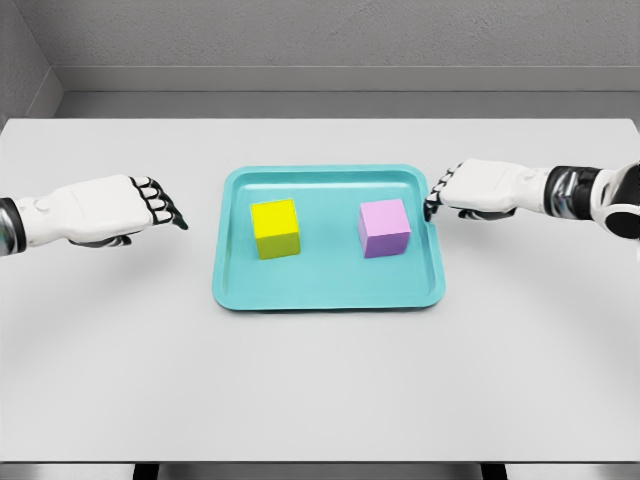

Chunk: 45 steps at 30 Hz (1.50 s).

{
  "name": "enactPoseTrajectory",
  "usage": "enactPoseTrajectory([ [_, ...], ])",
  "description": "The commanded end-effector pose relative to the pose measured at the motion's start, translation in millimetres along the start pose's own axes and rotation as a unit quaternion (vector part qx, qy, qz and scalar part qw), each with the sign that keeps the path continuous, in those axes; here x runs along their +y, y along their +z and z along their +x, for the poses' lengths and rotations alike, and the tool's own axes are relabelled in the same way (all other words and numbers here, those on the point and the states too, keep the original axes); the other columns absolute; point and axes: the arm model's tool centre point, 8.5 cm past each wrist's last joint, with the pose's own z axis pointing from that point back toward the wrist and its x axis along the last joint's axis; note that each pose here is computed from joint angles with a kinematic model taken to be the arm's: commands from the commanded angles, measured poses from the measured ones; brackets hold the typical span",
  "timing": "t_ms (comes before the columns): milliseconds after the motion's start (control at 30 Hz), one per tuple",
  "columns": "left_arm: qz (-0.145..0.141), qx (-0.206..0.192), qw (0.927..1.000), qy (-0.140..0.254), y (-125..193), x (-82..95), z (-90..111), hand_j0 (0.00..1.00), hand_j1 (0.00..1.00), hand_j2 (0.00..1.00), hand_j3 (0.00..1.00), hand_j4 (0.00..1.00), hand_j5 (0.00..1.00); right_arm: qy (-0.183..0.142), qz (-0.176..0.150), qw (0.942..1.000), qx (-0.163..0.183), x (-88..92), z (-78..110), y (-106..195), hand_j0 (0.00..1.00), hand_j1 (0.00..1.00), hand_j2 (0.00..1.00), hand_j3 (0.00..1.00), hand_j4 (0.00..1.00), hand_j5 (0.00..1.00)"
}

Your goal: Push two cubes

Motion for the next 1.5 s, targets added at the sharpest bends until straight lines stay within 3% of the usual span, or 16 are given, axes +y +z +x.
enactPoseTrajectory([
  [0, 0.003, -0.001, 1.0000, 0.002, 0, 1.1, 0, 0.80, 0.80, 0.80, 0.80, 0.80, 0.80, 0.000, -0.005, 1.0000, -0.004, -3.0, 3.0, -3, 0.62, 0.62, 0.62, 0.62, 0.62, 0.62],
  [233, 0.015, -0.009, 0.9998, 0.000, -9, 7.6, 5, 0.80, 0.80, 0.80, 0.80, 0.80, 0.80, -0.001, -0.004, 0.9999, -0.014, -0.7, 10.9, -15, 0.61, 0.61, 0.61, 0.61, 0.61, 0.61],
  [833, 0.014, -0.036, 0.9992, 0.004, -34, 9.2, 20, 0.80, 0.80, 0.80, 0.80, 0.80, 0.80, 0.001, -0.008, 0.9994, -0.033, -0.4, 26.6, -30, 0.61, 0.61, 0.61, 0.61, 0.61, 0.61],
  [933, 0.006, -0.041, 0.9991, 0.004, -37, 7.9, 22, 0.80, 0.80, 0.80, 0.80, 0.80, 0.80, 0.018, -0.014, 0.9985, -0.050, -6.9, 41.4, -32, 0.61, 0.61, 0.61, 0.61, 0.61, 0.61],
  [1467, 0.013, -0.056, 0.9984, 0.001, -55, 16.6, 31, 0.80, 0.80, 0.80, 0.80, 0.80, 0.80, 0.018, -0.025, 0.9976, -0.063, -14.9, 49.7, -44, 0.61, 0.61, 0.61, 0.61, 0.61, 0.61],
])
